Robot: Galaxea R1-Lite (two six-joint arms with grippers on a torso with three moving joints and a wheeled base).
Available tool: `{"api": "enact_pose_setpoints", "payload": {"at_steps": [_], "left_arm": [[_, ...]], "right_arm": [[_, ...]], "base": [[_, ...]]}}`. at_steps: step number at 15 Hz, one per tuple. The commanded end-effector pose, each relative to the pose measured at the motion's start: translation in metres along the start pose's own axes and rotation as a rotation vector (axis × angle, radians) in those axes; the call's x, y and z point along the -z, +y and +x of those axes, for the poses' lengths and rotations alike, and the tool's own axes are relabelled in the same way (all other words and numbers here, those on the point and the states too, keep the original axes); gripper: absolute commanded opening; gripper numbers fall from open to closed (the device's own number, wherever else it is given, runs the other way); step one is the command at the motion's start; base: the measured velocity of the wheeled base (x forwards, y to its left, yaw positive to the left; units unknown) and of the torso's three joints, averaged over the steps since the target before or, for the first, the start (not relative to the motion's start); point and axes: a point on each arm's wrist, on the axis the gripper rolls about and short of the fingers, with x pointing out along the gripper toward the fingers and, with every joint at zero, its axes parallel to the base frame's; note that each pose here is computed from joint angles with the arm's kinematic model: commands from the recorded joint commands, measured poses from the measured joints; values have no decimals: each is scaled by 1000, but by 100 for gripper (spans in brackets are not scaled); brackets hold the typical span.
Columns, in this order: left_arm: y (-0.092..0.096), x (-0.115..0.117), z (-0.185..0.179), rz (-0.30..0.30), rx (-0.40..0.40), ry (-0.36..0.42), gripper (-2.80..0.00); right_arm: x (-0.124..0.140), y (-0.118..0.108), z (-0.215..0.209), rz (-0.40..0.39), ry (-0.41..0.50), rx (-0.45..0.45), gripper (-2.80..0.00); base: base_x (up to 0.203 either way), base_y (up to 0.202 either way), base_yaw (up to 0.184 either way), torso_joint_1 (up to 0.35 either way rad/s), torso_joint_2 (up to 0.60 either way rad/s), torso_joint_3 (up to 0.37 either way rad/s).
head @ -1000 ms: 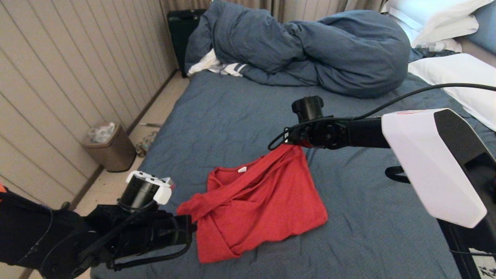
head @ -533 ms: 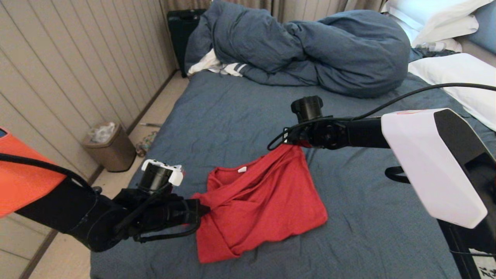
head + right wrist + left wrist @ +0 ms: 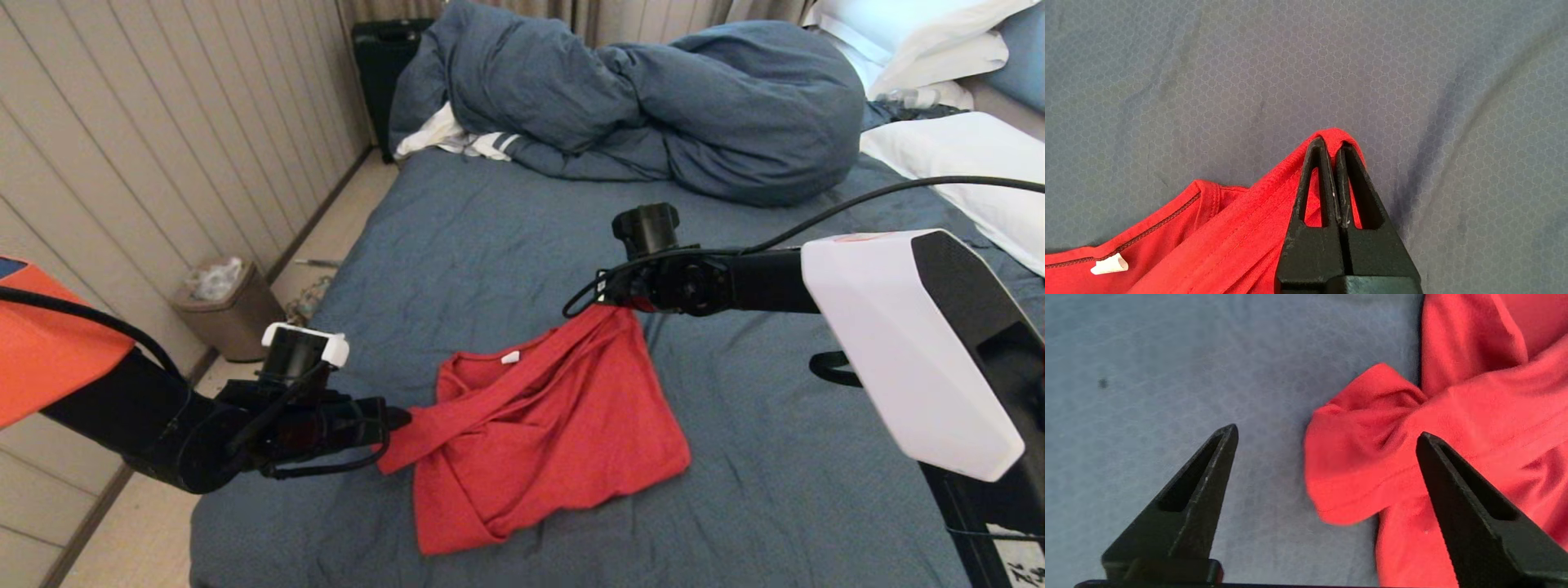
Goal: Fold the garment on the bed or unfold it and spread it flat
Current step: Fold the red T-shirt
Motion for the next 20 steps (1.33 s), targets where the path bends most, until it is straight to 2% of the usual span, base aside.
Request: {"api": "enact_pose_setpoints", "payload": {"at_steps": [1, 7, 8, 9, 15, 17, 20], "left_arm": [[4, -1, -5, -12, -4, -7, 0], [-1, 15, 14, 4, 1, 66, 0], [-3, 16, 15, 8, 4, 71, -33], [-5, 17, 15, 12, 11, 66, -280], [-9, 17, 11, 23, 20, 43, -280], [-11, 18, 10, 30, 43, -20, -280], [-14, 11, -3, 24, 67, -69, -280]], "right_arm": [[0, 0, 0, 2, 0, 1, -280], [3, 1, 2, -1, 6, 2, -280], [3, 1, 2, -1, 6, 2, -280], [3, 1, 2, -1, 6, 2, -280], [5, -1, 5, -5, 10, 8, -280], [5, 0, 5, -4, 10, 8, -280], [3, -1, 4, -3, 6, 8, -280]], "base": [[0, 0, 0, 0, 0, 0], [0, 0, 0, 0, 0, 0], [0, 0, 0, 0, 0, 0], [0, 0, 0, 0, 0, 0], [0, 0, 0, 0, 0, 0], [0, 0, 0, 0, 0, 0], [0, 0, 0, 0, 0, 0]]}}
